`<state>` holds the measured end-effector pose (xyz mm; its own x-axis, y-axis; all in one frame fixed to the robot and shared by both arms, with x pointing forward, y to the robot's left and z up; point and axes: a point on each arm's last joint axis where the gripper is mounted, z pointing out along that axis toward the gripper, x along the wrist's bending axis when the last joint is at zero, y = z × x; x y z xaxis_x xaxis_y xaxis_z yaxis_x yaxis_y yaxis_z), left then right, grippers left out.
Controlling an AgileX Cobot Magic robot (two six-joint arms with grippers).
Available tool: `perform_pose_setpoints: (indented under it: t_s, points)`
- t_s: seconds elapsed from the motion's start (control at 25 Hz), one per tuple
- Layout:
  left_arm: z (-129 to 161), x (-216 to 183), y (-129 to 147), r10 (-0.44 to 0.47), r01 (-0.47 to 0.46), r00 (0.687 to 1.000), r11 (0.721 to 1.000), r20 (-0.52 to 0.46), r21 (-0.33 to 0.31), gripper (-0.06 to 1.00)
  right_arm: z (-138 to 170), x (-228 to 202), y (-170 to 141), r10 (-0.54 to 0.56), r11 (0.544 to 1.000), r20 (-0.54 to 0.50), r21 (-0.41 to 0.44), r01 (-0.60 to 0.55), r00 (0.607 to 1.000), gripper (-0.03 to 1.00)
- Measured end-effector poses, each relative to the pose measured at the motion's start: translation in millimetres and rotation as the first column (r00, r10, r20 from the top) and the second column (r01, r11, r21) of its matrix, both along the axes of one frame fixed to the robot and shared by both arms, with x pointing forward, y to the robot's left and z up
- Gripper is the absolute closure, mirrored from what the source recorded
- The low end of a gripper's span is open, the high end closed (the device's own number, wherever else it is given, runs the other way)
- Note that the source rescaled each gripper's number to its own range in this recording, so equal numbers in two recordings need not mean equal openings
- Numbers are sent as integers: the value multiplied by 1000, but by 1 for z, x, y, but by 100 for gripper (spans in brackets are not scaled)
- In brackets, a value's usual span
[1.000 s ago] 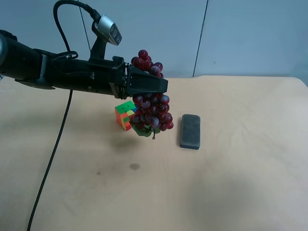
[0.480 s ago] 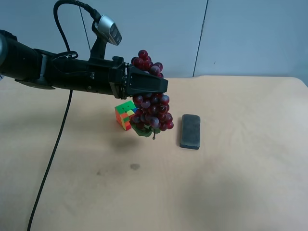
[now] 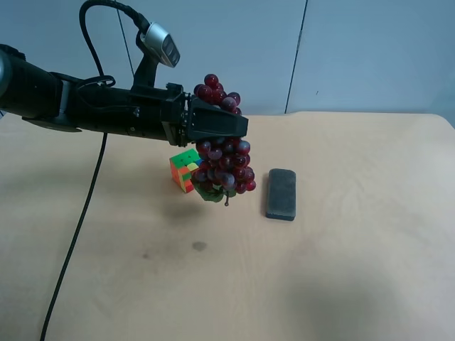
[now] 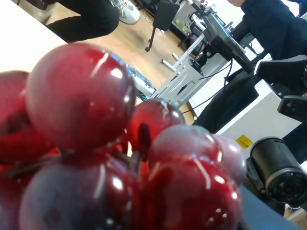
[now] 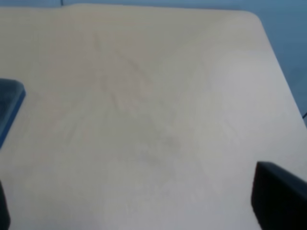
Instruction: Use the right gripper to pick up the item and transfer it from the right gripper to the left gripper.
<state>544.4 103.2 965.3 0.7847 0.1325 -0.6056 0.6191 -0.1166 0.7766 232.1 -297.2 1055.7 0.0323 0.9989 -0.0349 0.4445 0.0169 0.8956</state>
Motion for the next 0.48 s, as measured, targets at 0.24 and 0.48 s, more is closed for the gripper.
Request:
perform_pose_setpoints:
  t_s: [0.24, 0.48]
  points:
    - [0, 0, 0, 1, -1, 1000, 1000, -3, 0, 94, 0, 0, 4, 18, 997, 2, 71, -18, 1000, -2]
    - [0, 0, 0, 4, -4, 1000, 1000, -30, 0, 94, 0, 0, 8, 39, 992, 6, 119, -39, 999, -2]
